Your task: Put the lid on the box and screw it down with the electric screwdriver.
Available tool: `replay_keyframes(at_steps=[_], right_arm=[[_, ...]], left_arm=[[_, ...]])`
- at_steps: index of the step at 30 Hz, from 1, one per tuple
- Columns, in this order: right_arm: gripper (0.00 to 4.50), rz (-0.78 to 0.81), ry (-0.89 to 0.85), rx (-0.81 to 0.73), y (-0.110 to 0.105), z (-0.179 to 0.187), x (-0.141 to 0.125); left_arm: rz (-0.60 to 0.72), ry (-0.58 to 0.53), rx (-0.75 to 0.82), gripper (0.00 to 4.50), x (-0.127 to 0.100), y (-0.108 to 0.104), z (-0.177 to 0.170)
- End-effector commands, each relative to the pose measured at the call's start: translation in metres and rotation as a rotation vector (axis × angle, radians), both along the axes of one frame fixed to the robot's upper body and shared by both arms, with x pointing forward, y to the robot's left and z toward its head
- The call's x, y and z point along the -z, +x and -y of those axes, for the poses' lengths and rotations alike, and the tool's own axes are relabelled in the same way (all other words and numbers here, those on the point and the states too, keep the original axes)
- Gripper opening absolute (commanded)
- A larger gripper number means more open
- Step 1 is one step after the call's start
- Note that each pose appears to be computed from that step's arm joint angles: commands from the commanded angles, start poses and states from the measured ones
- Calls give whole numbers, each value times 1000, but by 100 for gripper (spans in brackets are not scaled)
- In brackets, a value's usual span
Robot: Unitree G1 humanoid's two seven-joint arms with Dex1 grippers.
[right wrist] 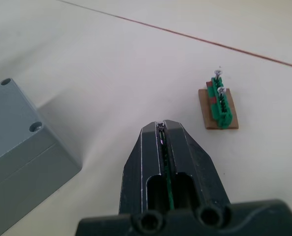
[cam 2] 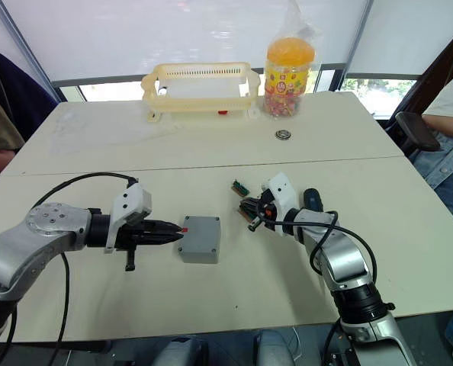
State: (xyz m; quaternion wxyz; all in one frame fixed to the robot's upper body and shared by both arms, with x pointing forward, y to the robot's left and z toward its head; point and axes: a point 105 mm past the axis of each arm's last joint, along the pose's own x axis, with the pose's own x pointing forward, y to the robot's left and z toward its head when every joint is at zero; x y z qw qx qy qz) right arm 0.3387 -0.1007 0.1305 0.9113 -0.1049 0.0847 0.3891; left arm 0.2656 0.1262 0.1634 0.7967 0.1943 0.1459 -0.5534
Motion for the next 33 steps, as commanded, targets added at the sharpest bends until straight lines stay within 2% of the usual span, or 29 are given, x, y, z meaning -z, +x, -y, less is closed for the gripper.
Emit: replay_keyframes(at_steps=[1, 9, 16, 19, 21, 33], right_arm=[[2, 60, 35, -21, -3, -6, -20], [2, -12, -10, -15, -4, -2, 8], [2, -18, -29, -22, -3, -1, 11], [93, -14, -32, -23, -3, -1, 10], [187, -8, -30, -22, -3, -1, 7], [187, 1, -37, -15, -1, 0, 7]], left_arm=[[28, -3, 23, 56, -4, 0, 4], [31, -10, 21, 56, -4, 1, 6], [29, -9, 15, 56, -3, 0, 5], [29, -11, 13, 56, -3, 0, 5], [29, -12, 12, 56, -3, 0, 5], [32, -15, 11, 56, -2, 1, 6]])
